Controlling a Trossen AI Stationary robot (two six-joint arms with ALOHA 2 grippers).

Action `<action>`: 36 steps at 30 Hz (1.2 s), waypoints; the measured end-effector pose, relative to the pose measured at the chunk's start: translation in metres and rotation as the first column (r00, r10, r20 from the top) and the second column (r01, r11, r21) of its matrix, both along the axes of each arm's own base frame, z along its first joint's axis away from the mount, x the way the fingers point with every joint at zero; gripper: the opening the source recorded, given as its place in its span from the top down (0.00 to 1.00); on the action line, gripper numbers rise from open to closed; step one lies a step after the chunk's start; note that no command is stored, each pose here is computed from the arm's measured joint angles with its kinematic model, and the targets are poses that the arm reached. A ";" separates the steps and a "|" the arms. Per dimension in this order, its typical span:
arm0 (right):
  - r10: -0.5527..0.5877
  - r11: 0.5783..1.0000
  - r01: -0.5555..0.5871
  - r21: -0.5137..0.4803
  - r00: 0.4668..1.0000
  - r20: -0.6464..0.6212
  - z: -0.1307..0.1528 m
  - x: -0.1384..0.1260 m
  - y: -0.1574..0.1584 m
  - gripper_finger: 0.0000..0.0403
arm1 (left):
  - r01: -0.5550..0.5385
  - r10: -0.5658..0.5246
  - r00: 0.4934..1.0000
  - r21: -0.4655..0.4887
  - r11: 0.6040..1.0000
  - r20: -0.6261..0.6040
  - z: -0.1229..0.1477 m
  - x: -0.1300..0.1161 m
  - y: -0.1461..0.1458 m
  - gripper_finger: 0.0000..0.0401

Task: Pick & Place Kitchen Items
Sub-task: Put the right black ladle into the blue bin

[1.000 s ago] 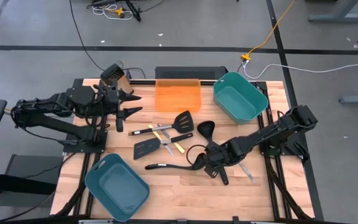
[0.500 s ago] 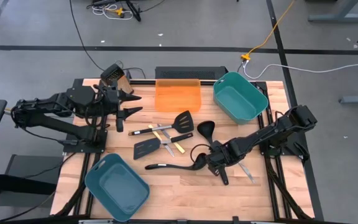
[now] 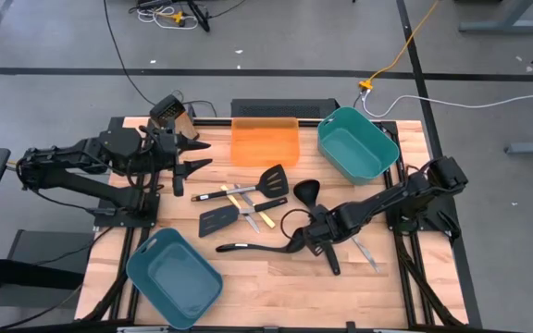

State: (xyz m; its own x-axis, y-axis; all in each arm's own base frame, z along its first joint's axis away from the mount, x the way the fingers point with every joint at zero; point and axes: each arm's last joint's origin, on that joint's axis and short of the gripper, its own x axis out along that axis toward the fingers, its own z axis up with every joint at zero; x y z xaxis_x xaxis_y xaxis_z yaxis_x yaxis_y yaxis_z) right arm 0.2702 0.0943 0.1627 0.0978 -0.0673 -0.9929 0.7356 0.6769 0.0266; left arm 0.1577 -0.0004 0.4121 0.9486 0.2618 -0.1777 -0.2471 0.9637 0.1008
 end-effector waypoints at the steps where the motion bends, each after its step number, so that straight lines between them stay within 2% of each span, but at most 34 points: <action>1: 0.000 1.000 0.000 -0.003 1.000 -0.007 -0.002 0.000 0.000 0.45 | 0.000 0.000 1.000 0.000 1.000 0.000 0.000 0.000 0.000 0.55; 24: -0.007 1.000 0.007 -0.006 0.999 0.036 -0.027 -0.002 -0.003 0.47 | 0.000 0.000 1.000 0.000 1.000 0.000 0.000 0.000 0.000 0.55; 36: -0.007 1.000 0.007 -0.003 0.999 0.049 -0.028 -0.002 -0.003 0.47 | 0.000 0.000 1.000 0.000 1.000 0.000 0.000 0.000 0.000 0.55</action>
State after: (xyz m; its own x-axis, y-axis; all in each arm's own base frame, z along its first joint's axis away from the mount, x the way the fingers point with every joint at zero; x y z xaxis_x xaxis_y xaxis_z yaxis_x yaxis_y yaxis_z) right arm 0.2683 0.0911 0.1350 0.1456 -0.0711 -0.9868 0.7383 0.6718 0.0605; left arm 0.1575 -0.0003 0.4121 0.9486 0.2619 -0.1774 -0.2473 0.9637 0.1006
